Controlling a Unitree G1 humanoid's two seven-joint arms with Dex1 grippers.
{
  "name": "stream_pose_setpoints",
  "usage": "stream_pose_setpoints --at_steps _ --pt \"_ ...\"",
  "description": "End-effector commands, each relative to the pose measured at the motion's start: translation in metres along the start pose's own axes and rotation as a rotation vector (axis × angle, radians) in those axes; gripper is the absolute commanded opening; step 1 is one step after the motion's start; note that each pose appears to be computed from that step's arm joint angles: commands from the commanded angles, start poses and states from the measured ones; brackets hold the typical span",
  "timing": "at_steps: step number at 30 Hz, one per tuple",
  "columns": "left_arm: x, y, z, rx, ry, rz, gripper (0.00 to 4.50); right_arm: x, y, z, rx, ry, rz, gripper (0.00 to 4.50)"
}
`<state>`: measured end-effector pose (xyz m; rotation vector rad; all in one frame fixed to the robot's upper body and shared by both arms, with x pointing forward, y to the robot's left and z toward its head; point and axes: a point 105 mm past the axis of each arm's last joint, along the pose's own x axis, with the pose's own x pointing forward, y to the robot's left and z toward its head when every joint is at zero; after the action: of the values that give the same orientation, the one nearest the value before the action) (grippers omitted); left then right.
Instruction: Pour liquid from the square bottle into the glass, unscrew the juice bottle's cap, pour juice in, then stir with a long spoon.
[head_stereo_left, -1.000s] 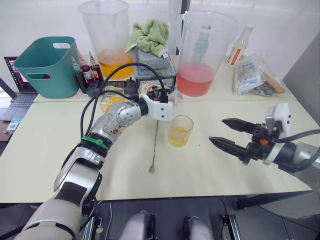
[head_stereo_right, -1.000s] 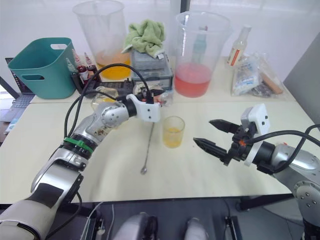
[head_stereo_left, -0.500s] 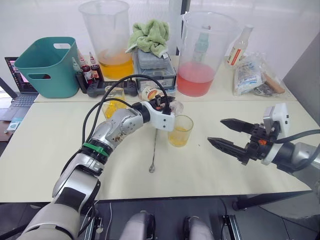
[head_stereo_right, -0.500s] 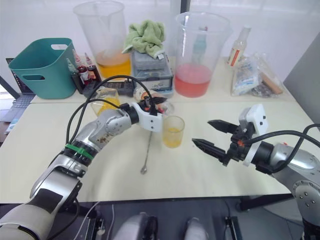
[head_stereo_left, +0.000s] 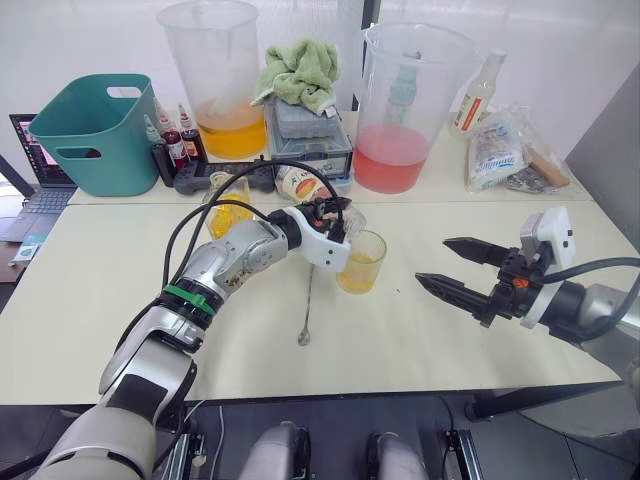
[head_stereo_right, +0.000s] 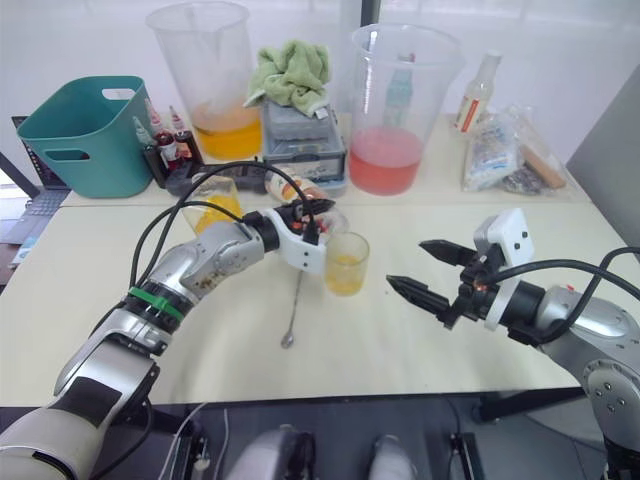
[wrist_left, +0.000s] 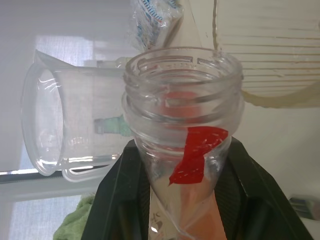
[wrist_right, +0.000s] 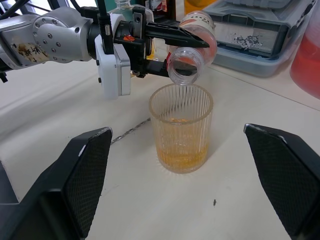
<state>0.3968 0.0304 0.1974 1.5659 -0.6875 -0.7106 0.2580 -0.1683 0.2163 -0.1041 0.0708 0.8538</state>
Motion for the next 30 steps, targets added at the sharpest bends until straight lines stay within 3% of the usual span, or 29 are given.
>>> stream_pose_setpoints --at_steps 1,30 --pt "0.001 0.025 0.007 0.068 -0.032 0.069 1.27 -0.002 -0.001 0.006 -0.029 -0.013 -0.008 4.48" --pt "0.004 0.041 0.012 0.258 -0.047 0.106 1.27 0.001 -0.003 0.001 -0.015 -0.018 -0.007 4.48"
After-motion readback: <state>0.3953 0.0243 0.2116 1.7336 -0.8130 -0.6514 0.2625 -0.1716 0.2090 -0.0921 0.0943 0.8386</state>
